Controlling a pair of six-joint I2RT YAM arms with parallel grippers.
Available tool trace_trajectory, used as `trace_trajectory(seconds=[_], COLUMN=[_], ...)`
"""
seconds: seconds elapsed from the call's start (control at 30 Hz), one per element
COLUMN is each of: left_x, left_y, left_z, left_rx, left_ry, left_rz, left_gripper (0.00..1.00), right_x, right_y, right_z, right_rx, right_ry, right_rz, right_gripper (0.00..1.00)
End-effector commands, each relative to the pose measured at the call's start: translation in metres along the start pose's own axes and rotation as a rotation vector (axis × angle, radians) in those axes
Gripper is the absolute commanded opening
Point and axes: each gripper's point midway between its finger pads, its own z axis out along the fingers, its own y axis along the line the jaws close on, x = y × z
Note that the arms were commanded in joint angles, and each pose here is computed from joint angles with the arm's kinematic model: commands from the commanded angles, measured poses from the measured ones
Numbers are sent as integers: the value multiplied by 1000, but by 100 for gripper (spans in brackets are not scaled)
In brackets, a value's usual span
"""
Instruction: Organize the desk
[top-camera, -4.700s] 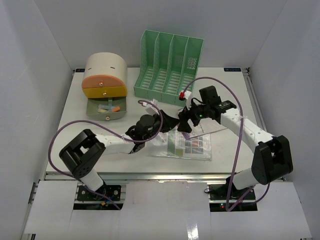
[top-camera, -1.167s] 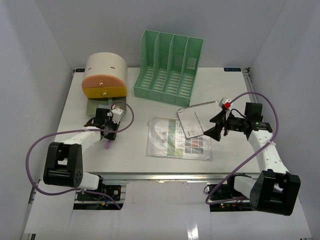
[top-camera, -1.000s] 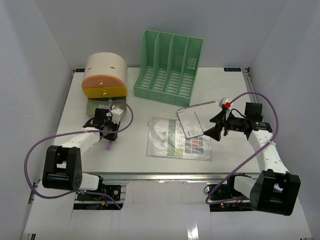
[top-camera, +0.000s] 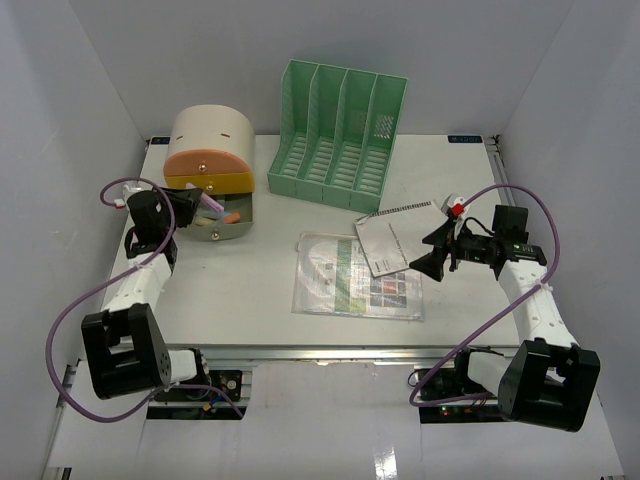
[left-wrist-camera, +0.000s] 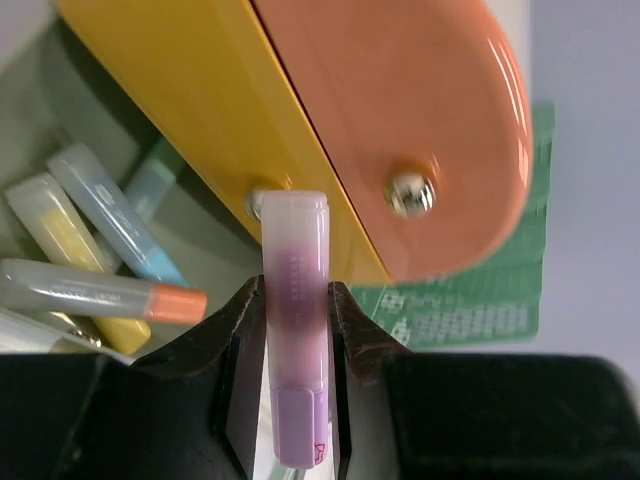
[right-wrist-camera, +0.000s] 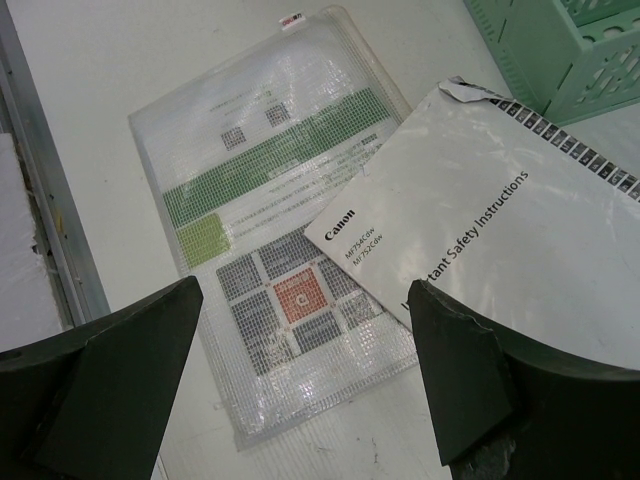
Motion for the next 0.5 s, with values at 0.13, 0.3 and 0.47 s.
trace_trajectory(seconds=[0.13,0.3,0.47], left_x=[-32,-31,-30], left_y=[23,19,-10], left_z=[19,28,21], left_rx=[-174,-147,-19], left_ry=[-161,-143,-109], left_rz=[-133,-117,24], left_gripper=[54,79,89], right_x=[-3,-2,-1], right_y=[0,-2,-3], right_z=[0,-1,-2], right_rx=[-8,0,1], right_ry=[-21,-22,-25], right_rz=[-16,-10,-6], right_gripper=[90,90,90])
